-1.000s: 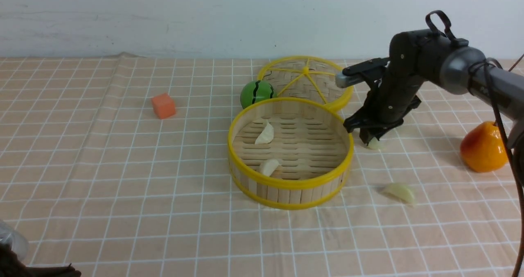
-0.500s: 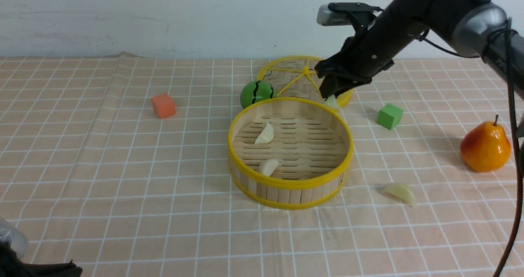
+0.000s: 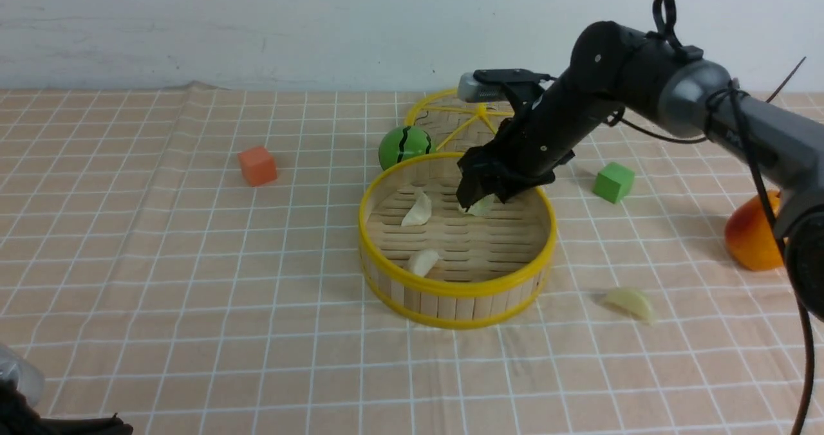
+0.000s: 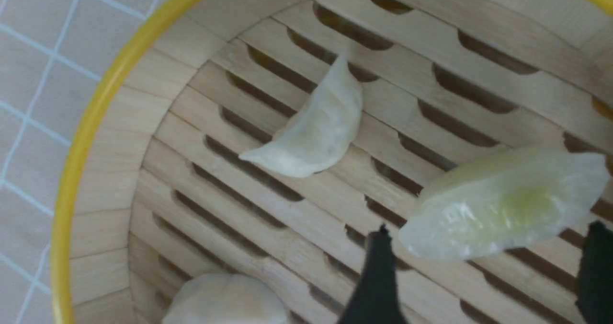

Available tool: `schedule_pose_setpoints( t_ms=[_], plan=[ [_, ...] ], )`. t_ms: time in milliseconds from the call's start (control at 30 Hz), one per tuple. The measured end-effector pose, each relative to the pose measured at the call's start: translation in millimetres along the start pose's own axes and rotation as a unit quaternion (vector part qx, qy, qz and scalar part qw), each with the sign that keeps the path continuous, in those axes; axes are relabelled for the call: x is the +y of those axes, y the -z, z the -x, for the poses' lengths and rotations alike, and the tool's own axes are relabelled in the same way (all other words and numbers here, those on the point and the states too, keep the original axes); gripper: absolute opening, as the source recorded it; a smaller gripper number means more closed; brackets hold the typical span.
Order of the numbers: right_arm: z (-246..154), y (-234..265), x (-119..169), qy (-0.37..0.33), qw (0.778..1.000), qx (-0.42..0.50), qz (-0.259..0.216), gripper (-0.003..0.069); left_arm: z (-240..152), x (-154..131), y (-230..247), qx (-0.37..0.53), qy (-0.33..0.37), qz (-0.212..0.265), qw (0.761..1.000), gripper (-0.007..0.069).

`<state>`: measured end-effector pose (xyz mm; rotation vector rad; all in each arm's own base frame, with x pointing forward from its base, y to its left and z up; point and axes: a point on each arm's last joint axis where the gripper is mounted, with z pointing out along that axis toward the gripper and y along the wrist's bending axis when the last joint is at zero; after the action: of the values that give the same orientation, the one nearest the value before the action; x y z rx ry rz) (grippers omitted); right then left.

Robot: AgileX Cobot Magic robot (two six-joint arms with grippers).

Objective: Put the dumplings into the steamer on the table with the brown tablecloth.
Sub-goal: 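Place the dumpling in the bamboo steamer basket with the right gripper, then reach for and grasp a dumpling lying on the table beside the steamer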

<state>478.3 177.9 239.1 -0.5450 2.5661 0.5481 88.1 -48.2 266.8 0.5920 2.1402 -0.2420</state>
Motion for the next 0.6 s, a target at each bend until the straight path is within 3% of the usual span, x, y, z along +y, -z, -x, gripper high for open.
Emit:
schedule_pose_setpoints(
  t_ms=[133,300,433,600],
  plan=[
    [7,59,8,0.035,0.999,-0.014,-0.031,0.0626,-2,-2,0,0.010,0.013,-0.009,1.000,-0.0014],
    [0,124,-3,0.044,0.994,-0.008,-0.095,0.0580,-2,-2,0,0.013,0.017,-0.012,1.000,-0.0014],
    [-30,113,-26,-0.005,0.989,0.066,-0.131,0.0522,-2,-2,0,0.011,0.017,-0.012,1.000,-0.0014],
    [-79,67,-45,-0.061,0.973,0.176,-0.140,0.0502,-1,-3,0,0.001,0.020,-0.014,1.000,-0.0013]
  ],
)
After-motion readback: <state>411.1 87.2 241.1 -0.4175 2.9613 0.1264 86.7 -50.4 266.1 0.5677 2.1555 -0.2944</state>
